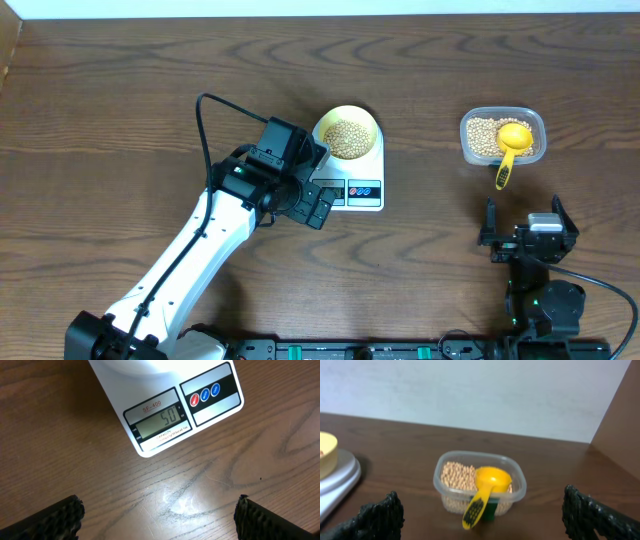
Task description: Scoop item into bowl and weigh 50g on scale
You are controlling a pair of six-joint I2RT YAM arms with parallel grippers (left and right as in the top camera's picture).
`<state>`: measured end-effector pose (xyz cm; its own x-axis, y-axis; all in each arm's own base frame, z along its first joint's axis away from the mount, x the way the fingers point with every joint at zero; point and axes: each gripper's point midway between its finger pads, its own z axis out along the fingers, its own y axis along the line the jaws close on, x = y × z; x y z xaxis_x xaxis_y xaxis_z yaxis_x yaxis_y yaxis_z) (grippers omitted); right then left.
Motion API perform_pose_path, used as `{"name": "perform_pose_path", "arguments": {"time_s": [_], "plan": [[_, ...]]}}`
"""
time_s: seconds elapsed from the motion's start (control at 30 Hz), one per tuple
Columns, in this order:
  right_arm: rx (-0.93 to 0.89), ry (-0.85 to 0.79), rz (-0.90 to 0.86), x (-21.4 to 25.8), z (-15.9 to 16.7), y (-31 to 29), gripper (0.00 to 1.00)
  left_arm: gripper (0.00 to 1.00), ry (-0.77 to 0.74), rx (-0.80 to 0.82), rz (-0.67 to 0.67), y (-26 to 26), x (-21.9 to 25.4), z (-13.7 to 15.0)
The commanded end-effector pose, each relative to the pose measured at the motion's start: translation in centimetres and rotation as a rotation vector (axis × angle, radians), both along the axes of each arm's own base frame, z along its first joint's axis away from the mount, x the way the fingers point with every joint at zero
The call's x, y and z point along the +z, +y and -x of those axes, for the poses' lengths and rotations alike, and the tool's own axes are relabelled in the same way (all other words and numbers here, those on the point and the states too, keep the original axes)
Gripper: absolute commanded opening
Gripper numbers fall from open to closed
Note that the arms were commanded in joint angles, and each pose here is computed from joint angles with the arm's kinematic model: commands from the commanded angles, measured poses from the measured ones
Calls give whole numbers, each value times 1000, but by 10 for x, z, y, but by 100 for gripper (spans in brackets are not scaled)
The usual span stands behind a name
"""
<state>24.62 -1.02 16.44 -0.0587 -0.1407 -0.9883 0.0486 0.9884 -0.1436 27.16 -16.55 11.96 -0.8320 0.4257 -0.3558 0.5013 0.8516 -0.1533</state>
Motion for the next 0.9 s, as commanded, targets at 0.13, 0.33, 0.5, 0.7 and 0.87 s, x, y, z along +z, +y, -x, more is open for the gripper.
{"name": "perform_pose_path", "arguments": {"time_s": [0.13, 0.33, 0.5, 0.7, 0.87], "plan": [[-34, 16, 20, -6, 1, -7, 99, 98, 5, -9, -17, 2, -5, 1], [-34, 25, 77, -7, 1, -8, 99, 98, 5, -9, -17, 2, -5, 1], [-34, 24, 77, -7, 1, -8, 99, 98, 5, -9, -17, 2, -5, 1], [-33, 24, 76, -7, 1, -8, 99, 98, 5, -9, -17, 2, -5, 1], [-34, 24, 73, -7, 1, -8, 99, 98, 5, -9, -17, 2, -5, 1]]}}
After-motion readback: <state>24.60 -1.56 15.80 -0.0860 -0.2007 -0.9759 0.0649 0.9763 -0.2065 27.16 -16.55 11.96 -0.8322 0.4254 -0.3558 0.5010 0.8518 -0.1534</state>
